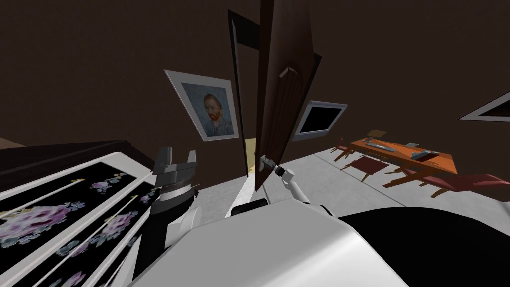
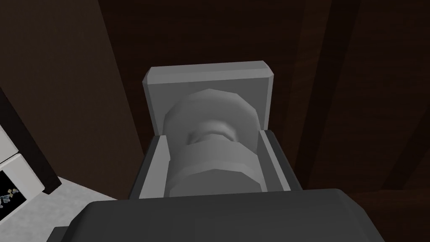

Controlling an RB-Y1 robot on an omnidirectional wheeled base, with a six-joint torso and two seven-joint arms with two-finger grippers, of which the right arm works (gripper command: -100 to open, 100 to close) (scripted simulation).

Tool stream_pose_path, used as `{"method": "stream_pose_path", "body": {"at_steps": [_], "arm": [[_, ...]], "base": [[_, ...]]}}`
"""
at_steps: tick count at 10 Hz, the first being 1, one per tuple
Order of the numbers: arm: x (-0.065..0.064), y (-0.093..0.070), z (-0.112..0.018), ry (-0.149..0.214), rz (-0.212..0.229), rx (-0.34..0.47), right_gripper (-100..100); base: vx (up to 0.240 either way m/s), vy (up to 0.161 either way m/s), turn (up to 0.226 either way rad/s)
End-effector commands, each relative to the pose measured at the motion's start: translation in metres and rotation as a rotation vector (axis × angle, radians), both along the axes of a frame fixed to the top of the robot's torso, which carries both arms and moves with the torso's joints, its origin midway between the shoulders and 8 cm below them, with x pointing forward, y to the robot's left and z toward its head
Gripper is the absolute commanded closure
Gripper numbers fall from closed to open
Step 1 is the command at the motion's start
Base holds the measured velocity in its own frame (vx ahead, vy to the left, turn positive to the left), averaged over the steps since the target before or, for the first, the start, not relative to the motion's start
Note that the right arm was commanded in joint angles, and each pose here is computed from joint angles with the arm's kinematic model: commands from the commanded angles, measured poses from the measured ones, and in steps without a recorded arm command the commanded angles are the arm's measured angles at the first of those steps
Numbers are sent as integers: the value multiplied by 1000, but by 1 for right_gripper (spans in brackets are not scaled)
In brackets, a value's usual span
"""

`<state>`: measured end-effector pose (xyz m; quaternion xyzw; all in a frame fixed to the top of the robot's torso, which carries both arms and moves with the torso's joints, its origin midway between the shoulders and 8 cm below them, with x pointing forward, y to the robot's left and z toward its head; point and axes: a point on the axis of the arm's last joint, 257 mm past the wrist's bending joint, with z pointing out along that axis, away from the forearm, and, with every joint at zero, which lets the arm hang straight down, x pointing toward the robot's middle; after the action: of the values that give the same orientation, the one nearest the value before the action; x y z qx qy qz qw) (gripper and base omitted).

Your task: Pull the door open

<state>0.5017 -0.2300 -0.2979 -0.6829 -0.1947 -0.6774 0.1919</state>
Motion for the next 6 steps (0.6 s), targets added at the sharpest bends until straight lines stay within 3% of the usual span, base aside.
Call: {"method": "stream_pose_path", "body": {"at_steps": [1,4,6], "arm": [[-3,-2,-1,0,15,1,100],[-7,-9,-1,-1,35,2,100],[-11,-16,-1,-2,52,3,100]], "base": [[-124,-145,165],[-171,-133,136],[-174,-185,171]]}}
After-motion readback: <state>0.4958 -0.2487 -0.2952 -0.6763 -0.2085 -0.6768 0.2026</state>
